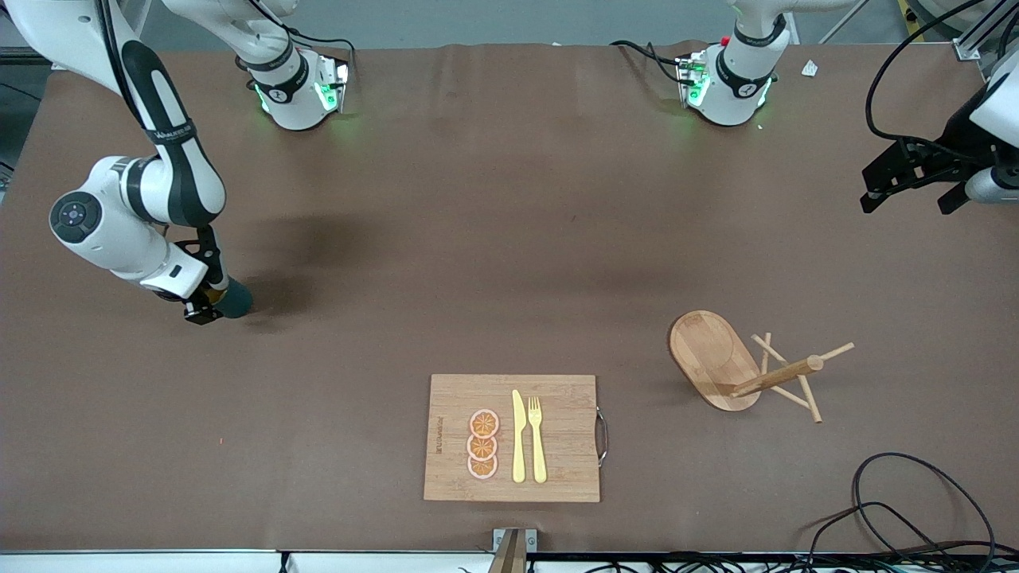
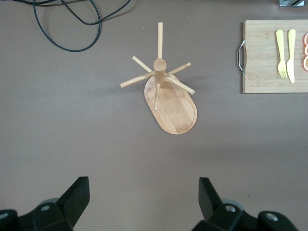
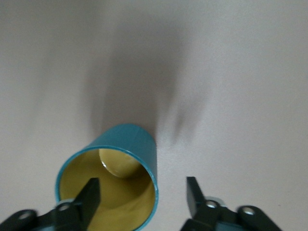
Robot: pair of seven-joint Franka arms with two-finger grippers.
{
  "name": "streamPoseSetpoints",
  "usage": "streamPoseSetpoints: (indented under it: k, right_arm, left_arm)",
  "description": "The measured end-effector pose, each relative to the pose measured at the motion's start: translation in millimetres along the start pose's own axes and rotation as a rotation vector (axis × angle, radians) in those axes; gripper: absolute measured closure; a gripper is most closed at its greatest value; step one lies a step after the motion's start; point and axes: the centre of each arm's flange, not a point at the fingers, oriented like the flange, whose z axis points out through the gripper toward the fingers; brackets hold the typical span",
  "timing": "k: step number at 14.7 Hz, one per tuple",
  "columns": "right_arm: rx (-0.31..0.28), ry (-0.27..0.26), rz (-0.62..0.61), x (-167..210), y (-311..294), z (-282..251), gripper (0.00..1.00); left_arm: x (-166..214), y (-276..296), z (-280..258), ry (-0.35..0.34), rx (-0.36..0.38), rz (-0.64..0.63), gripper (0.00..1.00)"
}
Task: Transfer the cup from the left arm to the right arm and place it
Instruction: 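Lower the mug onto the table and open the right gripper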
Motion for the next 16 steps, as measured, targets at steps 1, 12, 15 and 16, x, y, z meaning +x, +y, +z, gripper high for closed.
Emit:
streamPoseSetpoints:
  k: [1,12,15,16]
  right_arm:
    - [0.016,0.007,0.027,-1,2,-5,0.05]
    - [0.109,0.007,0.756,20,32,-96,0.0]
    - [0.109,-0.005,0.939,18,45,-132,0.0]
    - [0.113,-0.009,1.001,16,48,-146,0.0]
  left_arm:
    - [0,0,0,0.001,0.0,0.0,0.0]
    - [2,0,0,0.012,-0.001,0.0,0.0]
    - [2,0,0,0.012,-0.001,0.0,0.0]
    - [2,0,0,0.013,-0.001,0.0,0.0]
